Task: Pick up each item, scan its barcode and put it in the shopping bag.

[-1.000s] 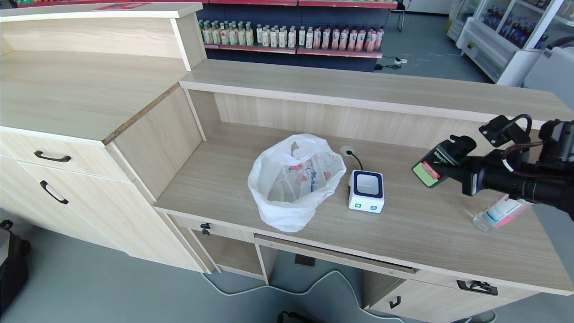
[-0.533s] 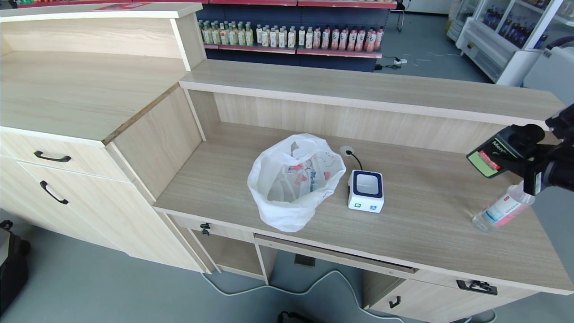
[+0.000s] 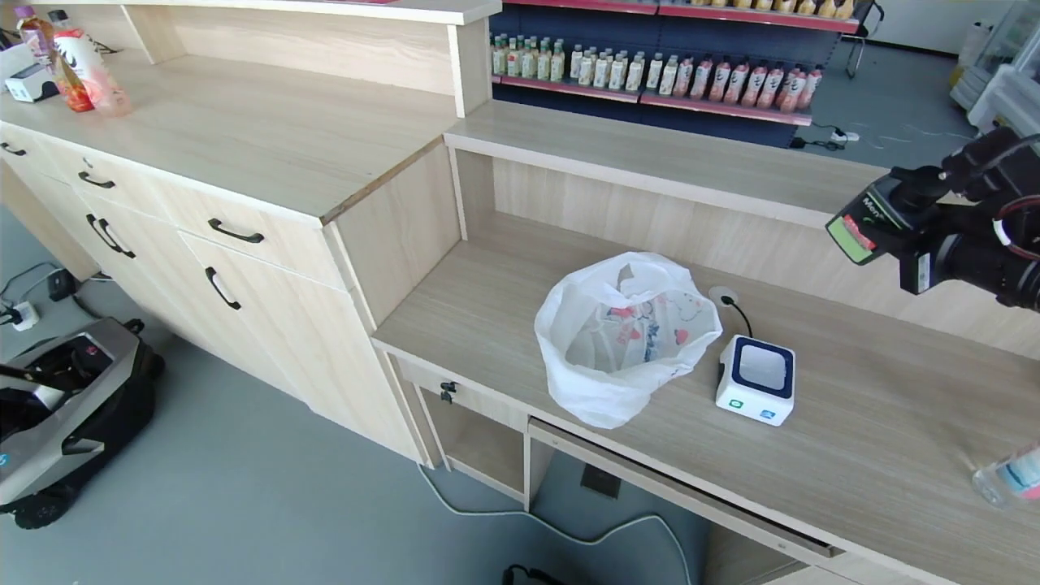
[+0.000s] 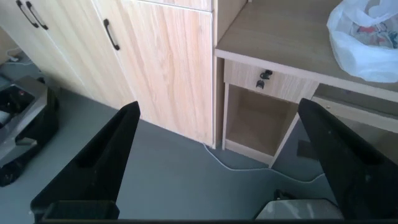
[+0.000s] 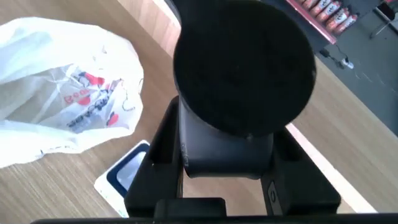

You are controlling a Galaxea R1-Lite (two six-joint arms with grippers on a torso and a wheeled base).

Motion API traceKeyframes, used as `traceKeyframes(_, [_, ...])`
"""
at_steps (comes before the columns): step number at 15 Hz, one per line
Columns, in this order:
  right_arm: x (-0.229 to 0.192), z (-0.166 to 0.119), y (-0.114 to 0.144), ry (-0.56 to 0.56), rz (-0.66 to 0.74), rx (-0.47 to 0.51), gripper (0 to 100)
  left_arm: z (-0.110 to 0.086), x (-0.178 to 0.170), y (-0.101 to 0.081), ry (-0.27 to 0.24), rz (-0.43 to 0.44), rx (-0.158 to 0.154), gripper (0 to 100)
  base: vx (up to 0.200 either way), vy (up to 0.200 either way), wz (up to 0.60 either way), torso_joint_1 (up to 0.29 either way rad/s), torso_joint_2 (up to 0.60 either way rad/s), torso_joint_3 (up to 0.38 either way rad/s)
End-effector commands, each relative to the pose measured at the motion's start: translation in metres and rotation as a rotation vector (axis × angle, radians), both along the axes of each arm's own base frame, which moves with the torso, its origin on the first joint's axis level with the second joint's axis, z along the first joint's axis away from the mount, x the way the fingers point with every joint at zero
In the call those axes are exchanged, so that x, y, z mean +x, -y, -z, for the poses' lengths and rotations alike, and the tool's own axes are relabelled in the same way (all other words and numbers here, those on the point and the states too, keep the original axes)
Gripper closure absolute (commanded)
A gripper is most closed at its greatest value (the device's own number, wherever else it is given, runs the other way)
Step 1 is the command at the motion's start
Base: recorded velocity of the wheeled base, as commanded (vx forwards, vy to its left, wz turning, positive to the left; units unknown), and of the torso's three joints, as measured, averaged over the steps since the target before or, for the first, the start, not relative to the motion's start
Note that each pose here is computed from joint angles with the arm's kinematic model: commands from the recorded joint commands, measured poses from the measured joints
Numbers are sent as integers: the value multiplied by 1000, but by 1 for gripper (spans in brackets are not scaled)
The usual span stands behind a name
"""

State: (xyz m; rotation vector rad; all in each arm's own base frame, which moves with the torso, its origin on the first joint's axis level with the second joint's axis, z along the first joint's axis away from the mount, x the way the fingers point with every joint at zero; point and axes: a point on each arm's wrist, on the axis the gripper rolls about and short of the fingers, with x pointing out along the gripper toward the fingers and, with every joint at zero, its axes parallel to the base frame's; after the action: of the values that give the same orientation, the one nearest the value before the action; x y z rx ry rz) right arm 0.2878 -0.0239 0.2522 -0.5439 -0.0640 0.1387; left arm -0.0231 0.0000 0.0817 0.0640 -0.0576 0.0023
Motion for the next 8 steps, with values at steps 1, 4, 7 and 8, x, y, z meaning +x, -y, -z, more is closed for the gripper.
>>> traceKeyframes(1, [48, 27, -34, -58, -43, 90, 100, 0, 0, 0, 1, 0, 0, 0, 0, 0, 0, 0, 0, 0])
traceKeyframes(4, [81, 76, -49, -196, -74, 140, 100, 0, 0, 0, 1, 0, 0, 0, 0, 0, 0, 0, 0, 0])
traceKeyframes(7, [106, 110, -68, -289, -101, 259, 100, 0, 0, 0, 1, 0, 0, 0, 0, 0, 0, 0, 0, 0])
traceKeyframes(8, [112, 117, -72, -306, -105, 272, 100, 0, 0, 0, 1, -1, 0, 0, 0, 0, 0, 0, 0, 0])
